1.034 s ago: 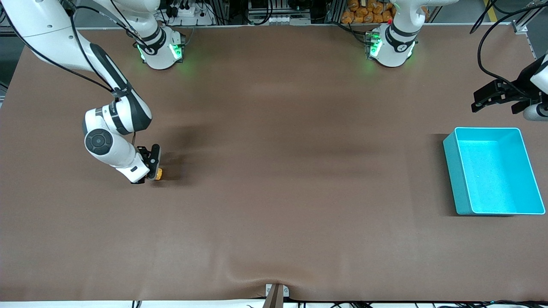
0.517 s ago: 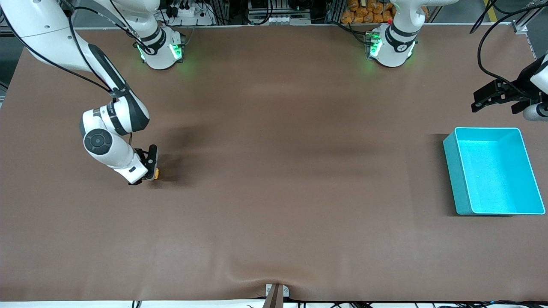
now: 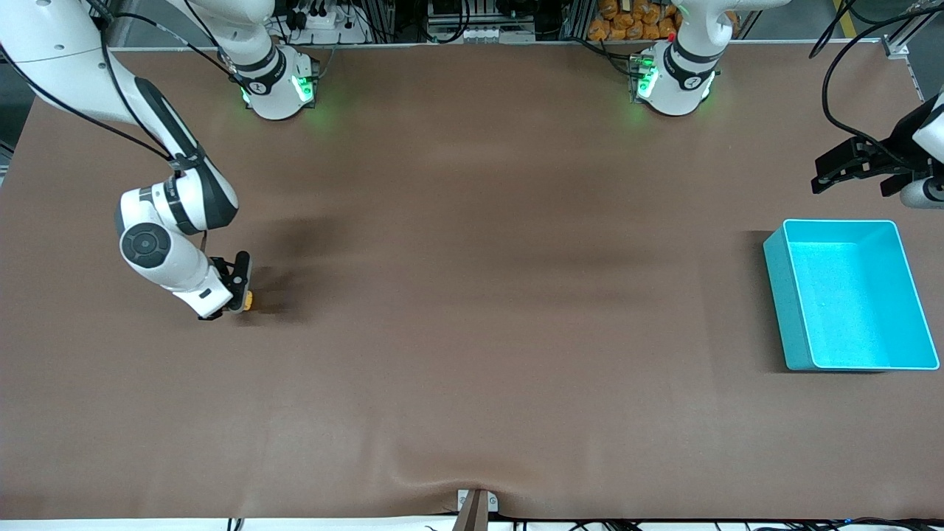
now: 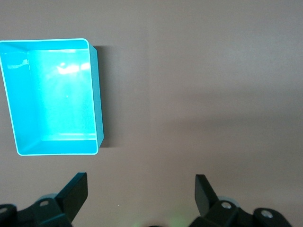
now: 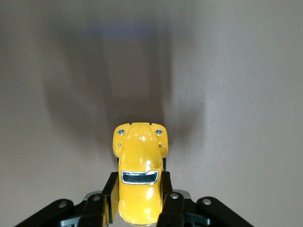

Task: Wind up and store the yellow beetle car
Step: 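Drag the car backward along the table with the right gripper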

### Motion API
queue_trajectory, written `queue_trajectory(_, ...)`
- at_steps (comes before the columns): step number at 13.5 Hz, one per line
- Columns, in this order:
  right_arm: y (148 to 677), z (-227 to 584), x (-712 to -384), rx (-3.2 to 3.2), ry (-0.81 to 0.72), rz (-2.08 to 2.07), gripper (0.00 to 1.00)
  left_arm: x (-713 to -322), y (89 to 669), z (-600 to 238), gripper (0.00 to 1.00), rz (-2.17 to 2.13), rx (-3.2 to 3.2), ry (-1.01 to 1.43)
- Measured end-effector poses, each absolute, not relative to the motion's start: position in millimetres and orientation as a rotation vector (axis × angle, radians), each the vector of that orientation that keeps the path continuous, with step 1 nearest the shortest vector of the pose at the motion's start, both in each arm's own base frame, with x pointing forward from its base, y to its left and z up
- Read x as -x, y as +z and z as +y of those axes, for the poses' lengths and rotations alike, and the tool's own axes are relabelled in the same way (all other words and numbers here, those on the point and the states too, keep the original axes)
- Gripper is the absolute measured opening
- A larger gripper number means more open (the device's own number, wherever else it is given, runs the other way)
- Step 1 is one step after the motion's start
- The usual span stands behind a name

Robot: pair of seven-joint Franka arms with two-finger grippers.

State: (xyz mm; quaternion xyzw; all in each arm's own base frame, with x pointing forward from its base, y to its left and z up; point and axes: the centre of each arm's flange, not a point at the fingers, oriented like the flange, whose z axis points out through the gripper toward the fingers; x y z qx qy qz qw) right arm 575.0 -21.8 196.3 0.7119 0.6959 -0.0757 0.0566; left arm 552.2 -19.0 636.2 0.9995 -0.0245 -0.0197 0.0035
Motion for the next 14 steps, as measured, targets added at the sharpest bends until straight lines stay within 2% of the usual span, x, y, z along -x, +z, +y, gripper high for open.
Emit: queue_trajectory(14,195.5,-157.1,-559.8,-2.159,-0.187,2.055,0.39,-552.1,636.2,-22.1,1.0,-0.086,-3.133,-0.062)
